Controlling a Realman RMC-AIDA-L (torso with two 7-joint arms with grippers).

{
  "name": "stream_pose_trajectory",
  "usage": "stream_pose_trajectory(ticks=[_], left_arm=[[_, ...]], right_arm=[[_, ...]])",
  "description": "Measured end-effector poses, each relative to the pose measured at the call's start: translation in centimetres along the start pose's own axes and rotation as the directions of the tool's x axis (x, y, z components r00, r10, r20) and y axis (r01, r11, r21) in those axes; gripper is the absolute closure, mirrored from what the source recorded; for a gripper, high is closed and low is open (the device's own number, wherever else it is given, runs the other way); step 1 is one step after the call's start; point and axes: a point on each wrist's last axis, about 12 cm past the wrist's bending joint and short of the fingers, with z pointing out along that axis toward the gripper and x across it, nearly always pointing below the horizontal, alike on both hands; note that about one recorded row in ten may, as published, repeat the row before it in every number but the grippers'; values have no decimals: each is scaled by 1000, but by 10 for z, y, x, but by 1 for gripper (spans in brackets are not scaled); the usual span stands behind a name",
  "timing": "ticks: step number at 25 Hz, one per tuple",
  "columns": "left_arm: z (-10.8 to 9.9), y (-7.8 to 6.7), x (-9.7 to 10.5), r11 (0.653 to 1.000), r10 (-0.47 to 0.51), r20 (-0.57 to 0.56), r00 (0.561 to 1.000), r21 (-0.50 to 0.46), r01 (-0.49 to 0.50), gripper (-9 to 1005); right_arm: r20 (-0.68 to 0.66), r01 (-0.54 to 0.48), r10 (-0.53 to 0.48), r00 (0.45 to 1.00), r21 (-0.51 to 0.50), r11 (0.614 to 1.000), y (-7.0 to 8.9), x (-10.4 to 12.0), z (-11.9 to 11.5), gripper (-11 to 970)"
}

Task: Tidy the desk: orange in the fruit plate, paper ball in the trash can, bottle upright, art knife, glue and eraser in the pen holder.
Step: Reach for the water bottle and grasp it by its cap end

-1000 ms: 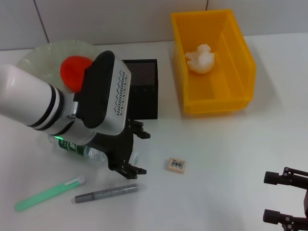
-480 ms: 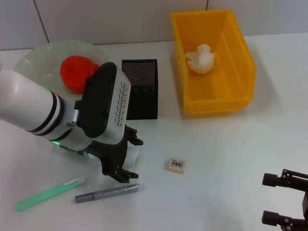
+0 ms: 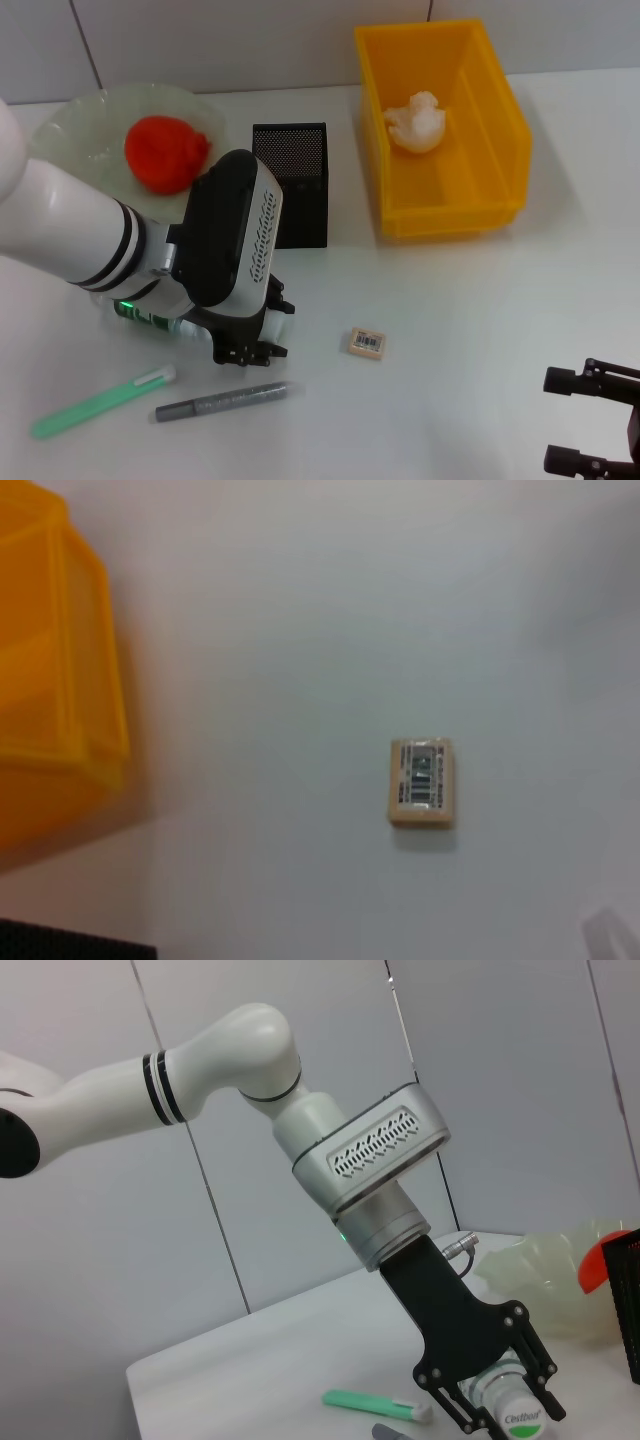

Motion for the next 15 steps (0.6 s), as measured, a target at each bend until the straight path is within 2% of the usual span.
stream_pose_trajectory(ticks=[5, 15], left_arm=[[1, 1, 2, 1000, 20, -35, 999, -5, -20, 551], [-12, -1, -2, 998, 2, -6, 1000, -58, -2, 562]], right_arm=[[5, -10, 10, 1000, 0, 1000, 2, 2, 0, 186], [25, -20, 21, 999, -21, 1000, 6, 2, -1, 186]])
